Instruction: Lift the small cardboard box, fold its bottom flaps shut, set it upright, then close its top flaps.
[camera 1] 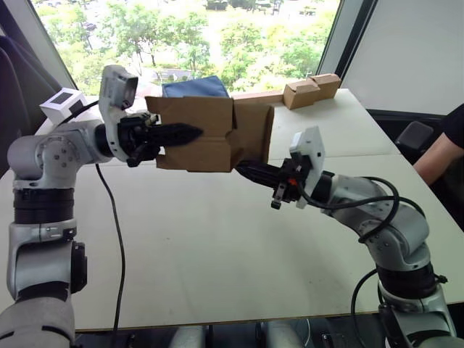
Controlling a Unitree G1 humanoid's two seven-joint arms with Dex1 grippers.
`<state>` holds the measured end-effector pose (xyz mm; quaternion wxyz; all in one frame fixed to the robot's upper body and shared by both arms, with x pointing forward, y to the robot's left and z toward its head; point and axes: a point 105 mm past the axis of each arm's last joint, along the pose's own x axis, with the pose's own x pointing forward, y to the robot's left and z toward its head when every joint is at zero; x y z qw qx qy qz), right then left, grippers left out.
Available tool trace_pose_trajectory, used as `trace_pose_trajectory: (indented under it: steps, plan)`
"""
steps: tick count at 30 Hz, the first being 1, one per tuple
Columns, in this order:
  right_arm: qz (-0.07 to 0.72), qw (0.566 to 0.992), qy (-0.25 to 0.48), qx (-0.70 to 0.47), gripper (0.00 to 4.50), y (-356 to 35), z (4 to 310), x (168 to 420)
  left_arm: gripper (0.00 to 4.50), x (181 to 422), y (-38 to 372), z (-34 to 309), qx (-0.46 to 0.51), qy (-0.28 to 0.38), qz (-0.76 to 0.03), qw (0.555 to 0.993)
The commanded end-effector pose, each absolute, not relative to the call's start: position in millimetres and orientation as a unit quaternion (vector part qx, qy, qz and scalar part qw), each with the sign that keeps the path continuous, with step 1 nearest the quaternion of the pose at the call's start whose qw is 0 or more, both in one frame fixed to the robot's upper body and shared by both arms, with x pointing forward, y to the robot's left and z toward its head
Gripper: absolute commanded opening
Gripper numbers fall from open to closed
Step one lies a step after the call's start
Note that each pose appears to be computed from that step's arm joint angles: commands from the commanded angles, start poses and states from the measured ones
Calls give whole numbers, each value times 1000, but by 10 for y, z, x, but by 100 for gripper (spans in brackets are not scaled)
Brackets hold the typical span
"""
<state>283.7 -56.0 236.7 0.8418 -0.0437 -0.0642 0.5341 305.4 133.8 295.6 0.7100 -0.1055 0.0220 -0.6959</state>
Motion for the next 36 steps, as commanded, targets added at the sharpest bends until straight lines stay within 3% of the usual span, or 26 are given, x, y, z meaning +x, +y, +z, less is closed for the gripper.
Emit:
trace_pose_trajectory:
  steps: [1,17,25,29,32,36]
  plan:
    - [539,835,-100,-41,9,-550,2506,2785,0,3012,1345,3010,-87,9,-700,709]
    - [554,822,-120,-48,9,-441,2558,2757,0,3041,1330,2986,-94,5,-698,710]
    - [536,835,-120,-7,9,-893,2789,2773,0,3051,1390,3039,-93,-5,-690,717]
    - [483,863,-142,34,9,-1228,2933,2936,0,3055,1409,3069,-93,-12,-688,719]
    - [401,895,-185,63,9,-1492,3057,3190,0,3054,1399,3092,-96,-17,-690,718]
    - [358,920,-160,22,9,-1481,2865,3441,0,3044,1368,3093,-97,-17,-694,713]
